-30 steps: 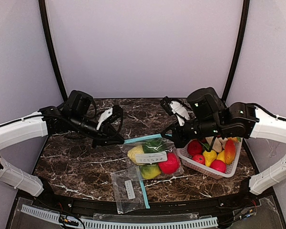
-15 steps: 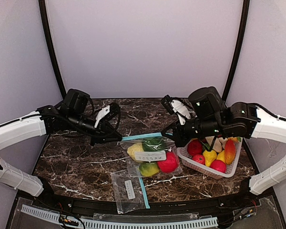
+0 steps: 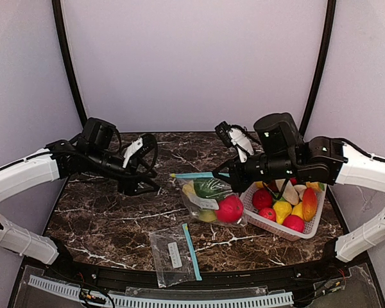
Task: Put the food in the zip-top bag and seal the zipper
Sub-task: Set the zipper food storage bag at the center of the board.
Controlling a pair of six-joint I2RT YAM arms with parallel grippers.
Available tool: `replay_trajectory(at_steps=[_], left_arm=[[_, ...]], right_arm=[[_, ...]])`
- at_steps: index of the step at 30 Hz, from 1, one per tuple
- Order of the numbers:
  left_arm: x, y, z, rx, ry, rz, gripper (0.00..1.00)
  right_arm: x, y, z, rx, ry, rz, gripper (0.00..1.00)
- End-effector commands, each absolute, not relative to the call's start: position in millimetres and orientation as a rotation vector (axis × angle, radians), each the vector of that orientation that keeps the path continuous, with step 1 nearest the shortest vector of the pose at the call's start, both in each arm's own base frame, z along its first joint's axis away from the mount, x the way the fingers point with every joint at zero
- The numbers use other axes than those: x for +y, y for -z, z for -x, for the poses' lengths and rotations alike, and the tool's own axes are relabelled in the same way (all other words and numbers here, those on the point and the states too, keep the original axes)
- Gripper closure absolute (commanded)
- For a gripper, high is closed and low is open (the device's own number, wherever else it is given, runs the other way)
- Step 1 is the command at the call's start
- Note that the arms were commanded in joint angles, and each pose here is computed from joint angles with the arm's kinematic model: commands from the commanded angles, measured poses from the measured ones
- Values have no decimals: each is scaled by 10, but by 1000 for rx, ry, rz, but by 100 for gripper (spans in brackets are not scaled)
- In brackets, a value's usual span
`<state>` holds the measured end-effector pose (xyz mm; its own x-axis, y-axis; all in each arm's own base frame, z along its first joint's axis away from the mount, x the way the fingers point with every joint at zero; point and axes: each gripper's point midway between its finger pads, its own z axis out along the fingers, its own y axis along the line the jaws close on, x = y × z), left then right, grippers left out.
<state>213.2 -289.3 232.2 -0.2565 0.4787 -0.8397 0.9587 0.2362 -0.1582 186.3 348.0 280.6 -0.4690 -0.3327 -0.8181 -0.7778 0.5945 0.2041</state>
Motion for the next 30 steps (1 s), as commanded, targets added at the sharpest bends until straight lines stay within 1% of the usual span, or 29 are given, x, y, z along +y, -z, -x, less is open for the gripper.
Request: replay_trajectory(at_steps=[1,3,6,12,14,18,22,25,29,30], left_arm=[[-2865,-2615,-2031,1794,1018,-1264,27],[-2816,-2729,-2061,1760,1037,-1214,22],[-2689,-2843,-2204,1755,1029,-1107,17],[-2507,-2748,-2543,1887,919,-934,15],[-2445,-2710,-2648,1932,861,-873,15],[-2239,-2643,-2780,2020,742,-698,16],[-2105,-2598,-2661,2051,797,-520,16],[-1999,-2478,-2540,2080,825,-419,16],[-1902,-2304,-2418,2132,876,-282,16],[-1900,-2277,-2398,2145,899,-252,16]], right_arm=[[3866,-3103,-2002,1935,-875,834,100],[3994,-3080,-2095,1939,-861,829,100],[4101,-3081,-2287,1946,-834,794,100],[4280,-3089,-2700,1948,-938,749,100],[4281,-3001,-2891,1982,-942,715,100],[4088,-2575,-3350,2139,-978,566,100],[3810,-2125,-3628,2301,-1037,387,99],[3677,-1982,-3689,2342,-1019,330,83],[3534,-2045,-3727,2327,-962,284,42],[3490,-2085,-3734,2317,-935,278,34]])
